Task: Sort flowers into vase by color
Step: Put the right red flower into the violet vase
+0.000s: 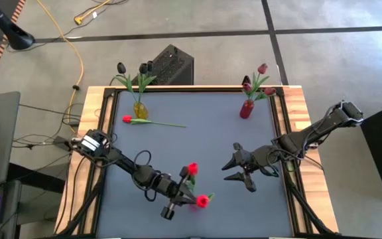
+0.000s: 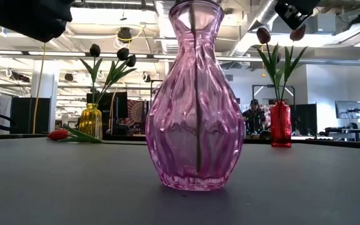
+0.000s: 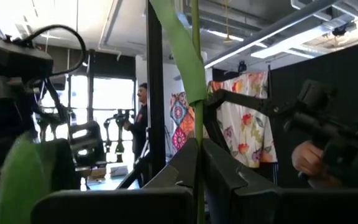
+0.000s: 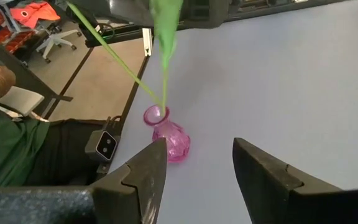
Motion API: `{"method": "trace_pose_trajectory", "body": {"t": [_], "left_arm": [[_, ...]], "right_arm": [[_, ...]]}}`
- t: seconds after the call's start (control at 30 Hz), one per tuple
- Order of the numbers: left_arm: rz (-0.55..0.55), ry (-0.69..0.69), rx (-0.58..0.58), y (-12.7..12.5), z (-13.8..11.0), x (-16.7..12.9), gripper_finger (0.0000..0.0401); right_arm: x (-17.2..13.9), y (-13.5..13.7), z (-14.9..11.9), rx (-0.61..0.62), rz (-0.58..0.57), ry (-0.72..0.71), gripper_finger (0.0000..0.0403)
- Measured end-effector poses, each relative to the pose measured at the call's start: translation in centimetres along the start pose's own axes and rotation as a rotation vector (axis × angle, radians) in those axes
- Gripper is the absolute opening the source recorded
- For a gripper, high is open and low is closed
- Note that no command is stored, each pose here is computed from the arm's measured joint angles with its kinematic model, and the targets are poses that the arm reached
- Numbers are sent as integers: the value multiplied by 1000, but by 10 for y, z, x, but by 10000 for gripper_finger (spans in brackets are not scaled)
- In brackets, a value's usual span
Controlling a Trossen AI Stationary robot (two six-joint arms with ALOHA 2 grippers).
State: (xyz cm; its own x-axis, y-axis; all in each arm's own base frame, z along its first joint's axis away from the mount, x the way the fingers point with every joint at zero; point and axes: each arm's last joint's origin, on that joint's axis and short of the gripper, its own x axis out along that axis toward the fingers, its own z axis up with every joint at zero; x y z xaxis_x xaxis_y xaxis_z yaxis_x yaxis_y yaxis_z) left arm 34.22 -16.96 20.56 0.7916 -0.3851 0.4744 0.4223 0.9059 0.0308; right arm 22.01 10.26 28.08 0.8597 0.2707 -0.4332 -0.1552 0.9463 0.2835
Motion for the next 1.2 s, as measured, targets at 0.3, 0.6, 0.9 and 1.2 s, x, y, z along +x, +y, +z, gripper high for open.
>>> {"method": "trace_pose_trajectory", "body": {"t": [0.3, 0.6, 0.9, 1.2], "left_arm": [[1, -13, -2, 0, 2, 3, 0], [8, -16, -23, -1, 3, 4, 0], [0, 9, -33, -5, -19, 11, 0], [8, 8, -7, -3, -16, 9, 0]], "right_arm": [[0, 0, 0, 0, 0, 0, 210], [0, 0, 0, 0, 0, 0, 210], [0, 0, 0, 0, 1, 0, 210], [0, 3, -1, 2, 15, 7, 210]]}}
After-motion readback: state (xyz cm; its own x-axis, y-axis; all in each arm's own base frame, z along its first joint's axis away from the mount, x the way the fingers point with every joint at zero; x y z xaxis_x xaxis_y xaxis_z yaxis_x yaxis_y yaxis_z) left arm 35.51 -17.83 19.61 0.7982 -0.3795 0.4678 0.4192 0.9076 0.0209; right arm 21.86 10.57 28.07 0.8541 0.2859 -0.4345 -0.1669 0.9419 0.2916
